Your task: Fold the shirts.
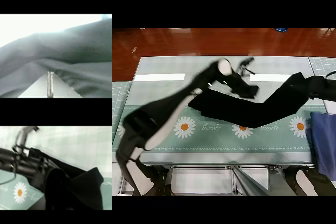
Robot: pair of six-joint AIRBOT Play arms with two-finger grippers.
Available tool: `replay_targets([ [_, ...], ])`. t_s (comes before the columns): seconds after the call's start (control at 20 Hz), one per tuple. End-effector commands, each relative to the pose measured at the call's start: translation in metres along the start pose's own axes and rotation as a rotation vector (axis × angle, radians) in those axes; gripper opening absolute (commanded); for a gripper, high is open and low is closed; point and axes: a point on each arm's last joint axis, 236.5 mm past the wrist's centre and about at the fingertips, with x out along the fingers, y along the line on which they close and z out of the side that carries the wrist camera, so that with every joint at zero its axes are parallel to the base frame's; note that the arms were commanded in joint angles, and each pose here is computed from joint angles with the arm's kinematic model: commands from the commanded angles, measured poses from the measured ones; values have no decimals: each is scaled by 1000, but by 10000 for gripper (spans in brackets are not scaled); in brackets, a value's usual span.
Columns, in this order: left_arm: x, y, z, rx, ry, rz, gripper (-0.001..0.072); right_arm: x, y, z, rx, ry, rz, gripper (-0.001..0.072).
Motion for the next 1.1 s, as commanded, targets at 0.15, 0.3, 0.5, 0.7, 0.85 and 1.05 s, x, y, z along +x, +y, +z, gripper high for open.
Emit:
replay_targets([
  [0.15,-206,79,12,-28,-202,175,19,58,55,9,12,-30,116,25],
  [0.3,-289,107,-34,-70,-330,335,20,120,77,-3,54,36,180,25],
  [0.5,-316,107,-113,-147,-439,394,19,216,106,-26,58,179,217,25],
  [0.7,-291,107,-173,-226,-482,388,20,291,129,-59,77,319,259,25],
  [0.85,-276,112,-197,-262,-478,383,20,325,135,-80,79,372,267,25],
  [1.05,-264,122,-204,-289,-458,382,20,357,129,-94,136,396,272,25],
])
